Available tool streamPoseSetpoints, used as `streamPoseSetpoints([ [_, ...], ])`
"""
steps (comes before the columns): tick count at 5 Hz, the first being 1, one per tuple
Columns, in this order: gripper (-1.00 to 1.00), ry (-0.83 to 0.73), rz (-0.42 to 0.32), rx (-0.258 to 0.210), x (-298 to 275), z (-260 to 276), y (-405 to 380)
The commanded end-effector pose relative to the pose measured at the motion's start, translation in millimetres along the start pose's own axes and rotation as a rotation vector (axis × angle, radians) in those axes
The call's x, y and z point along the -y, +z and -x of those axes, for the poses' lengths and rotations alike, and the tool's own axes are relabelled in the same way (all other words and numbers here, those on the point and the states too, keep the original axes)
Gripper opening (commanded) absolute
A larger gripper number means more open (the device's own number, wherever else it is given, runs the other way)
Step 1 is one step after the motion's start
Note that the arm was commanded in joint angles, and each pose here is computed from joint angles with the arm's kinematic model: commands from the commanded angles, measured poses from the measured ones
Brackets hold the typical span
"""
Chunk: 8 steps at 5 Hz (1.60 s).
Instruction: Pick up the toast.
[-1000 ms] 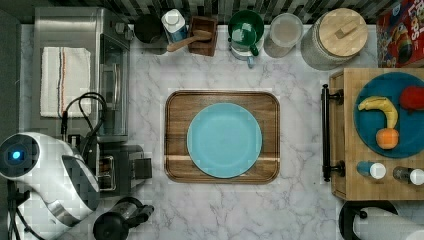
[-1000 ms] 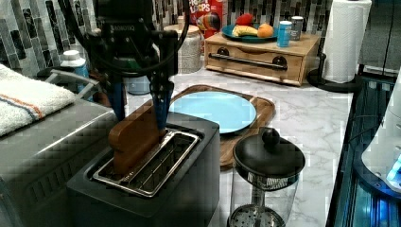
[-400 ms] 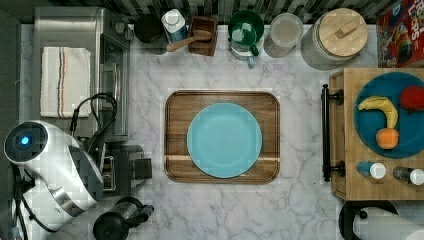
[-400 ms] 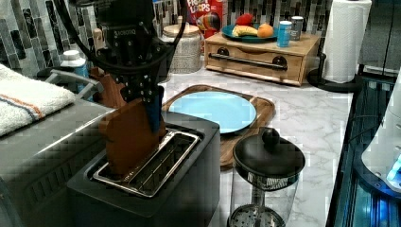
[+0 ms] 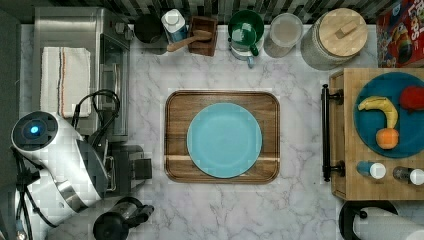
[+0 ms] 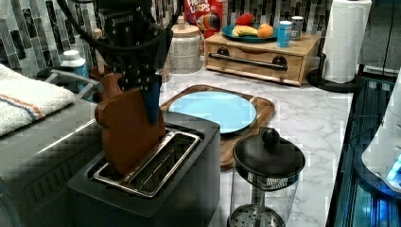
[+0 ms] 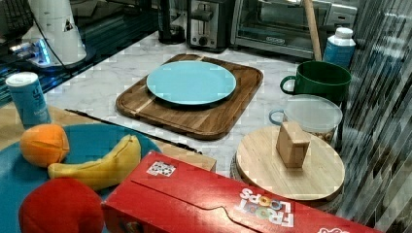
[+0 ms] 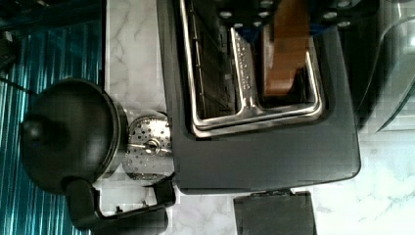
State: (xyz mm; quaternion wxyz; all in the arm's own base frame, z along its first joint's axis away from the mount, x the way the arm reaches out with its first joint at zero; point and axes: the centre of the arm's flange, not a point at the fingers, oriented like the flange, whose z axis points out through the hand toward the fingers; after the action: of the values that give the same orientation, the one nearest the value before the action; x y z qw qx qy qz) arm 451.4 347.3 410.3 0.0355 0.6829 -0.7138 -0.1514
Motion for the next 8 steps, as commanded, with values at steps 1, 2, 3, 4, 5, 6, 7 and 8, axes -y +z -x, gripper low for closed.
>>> streamPoseSetpoints([
  [1, -1.00, -0.230, -0.106, 0.139, -32, 4, -130],
  [2, -1.00, -0.248, -0.106, 0.165, -18, -39, -146],
  [3, -1.00, -0.221, -0.119, 0.194, -1, -91, -154],
  [4, -1.00, -0.176, -0.158, 0.137, 16, -151, -155],
  [5, -1.00, -0.170, -0.168, 0.076, 33, -211, -150],
  [6, -1.00, -0.132, -0.183, -0.026, 51, -269, -138],
  [7, -1.00, -0.146, -0.198, -0.070, 53, -306, -134],
  [8, -1.00, -0.127, -0.204, -0.160, 45, -317, -135],
])
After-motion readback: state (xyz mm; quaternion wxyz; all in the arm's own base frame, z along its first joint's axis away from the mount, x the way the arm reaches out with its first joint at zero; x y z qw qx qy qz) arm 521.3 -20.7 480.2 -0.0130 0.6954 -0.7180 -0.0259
